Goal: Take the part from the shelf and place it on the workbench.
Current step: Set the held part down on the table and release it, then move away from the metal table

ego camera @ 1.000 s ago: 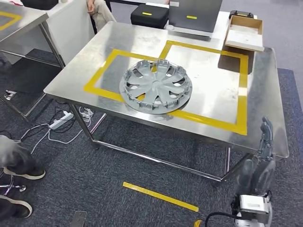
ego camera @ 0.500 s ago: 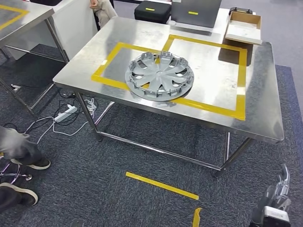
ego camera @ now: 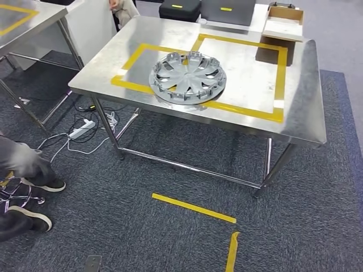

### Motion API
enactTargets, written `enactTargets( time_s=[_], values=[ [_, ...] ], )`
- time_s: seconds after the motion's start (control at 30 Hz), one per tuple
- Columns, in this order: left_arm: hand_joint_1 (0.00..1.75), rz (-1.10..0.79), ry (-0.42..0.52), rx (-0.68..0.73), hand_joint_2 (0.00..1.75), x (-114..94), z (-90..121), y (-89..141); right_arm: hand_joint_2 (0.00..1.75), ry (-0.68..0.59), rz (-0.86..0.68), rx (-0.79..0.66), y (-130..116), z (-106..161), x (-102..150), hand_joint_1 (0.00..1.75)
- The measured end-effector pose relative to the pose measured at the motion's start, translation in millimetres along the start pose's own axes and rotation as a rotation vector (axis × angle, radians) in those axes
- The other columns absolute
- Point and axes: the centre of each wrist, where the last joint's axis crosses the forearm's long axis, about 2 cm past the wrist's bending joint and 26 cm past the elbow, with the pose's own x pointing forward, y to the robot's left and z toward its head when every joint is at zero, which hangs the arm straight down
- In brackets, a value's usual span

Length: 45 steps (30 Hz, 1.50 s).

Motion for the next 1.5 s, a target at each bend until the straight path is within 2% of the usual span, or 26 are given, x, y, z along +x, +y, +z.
enactTargets(
  time_s=[0.17,0.23,0.33,0.47,0.63,1.0,1.23,1.5],
  values=[
    [0.00,-0.030,-0.005,0.013,0.00,-1,1,1,0.00,0.306,-0.043,0.117,17,14,-17,0.00],
    [0.00,-0.040,-0.002,0.022,0.00,-1,0,1,0.00,0.399,0.036,0.175,24,22,-23,0.00],
    [0.00,-0.061,0.006,0.025,0.00,1,-1,2,0.00,0.465,0.255,0.282,34,27,-25,0.00],
    [0.00,-0.085,0.000,0.003,0.00,6,-3,1,0.00,0.440,0.569,0.458,48,28,-20,0.00],
    [0.00,-0.109,0.003,-0.006,0.00,5,-3,1,0.00,0.389,0.776,0.552,52,25,-16,0.00],
    [0.00,-0.176,-0.022,0.004,0.00,7,-4,2,0.00,0.404,0.852,0.594,51,25,-17,0.00],
    [0.00,-0.250,-0.020,0.005,0.00,7,-4,3,0.00,0.398,0.937,0.673,54,27,-18,0.00],
    [0.00,-0.278,0.017,0.003,0.00,4,-2,1,0.00,0.326,1.008,0.769,53,22,-14,0.00]
  ],
)
